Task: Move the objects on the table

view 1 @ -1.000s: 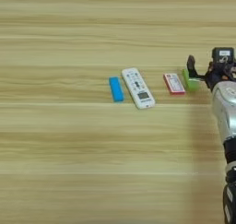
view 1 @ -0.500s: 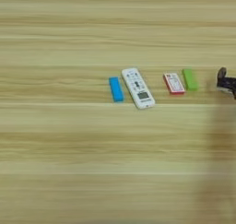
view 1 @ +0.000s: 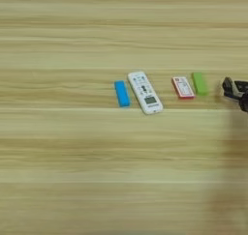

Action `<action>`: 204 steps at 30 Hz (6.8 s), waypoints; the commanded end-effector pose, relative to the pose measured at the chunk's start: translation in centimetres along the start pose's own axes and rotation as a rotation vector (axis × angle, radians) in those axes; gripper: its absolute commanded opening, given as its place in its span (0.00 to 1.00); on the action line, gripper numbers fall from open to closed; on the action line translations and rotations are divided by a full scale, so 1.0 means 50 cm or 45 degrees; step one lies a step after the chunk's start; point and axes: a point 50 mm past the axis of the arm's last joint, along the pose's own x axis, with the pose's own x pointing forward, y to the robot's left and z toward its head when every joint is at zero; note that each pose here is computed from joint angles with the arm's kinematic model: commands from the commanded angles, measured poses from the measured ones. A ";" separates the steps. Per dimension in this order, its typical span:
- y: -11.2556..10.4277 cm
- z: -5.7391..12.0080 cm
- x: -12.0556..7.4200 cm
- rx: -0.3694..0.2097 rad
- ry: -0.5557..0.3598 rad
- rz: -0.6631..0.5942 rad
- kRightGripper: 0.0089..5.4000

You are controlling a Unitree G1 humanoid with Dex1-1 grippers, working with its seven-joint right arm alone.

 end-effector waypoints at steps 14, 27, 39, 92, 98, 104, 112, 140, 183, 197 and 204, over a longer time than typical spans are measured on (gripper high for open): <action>0.014 0.053 0.022 -0.013 -0.047 0.089 0.99; 0.011 0.042 0.027 -0.037 -0.003 0.073 0.99; 0.012 0.036 0.028 -0.051 0.016 0.086 0.82; 0.077 0.105 -0.022 -0.209 -0.257 0.210 0.46; 0.103 0.110 -0.033 -0.156 -0.264 0.295 0.46; 0.155 0.094 -0.041 -0.080 -0.200 0.484 0.46; 0.169 0.077 -0.038 -0.081 -0.150 0.520 0.46; 0.175 0.058 -0.035 -0.151 -0.064 0.528 0.61; 0.172 0.080 -0.040 -0.115 -0.209 0.505 1.00; 0.169 0.106 -0.068 -0.105 -0.322 0.519 1.00; 0.189 0.107 -0.126 -0.114 -0.309 0.642 1.00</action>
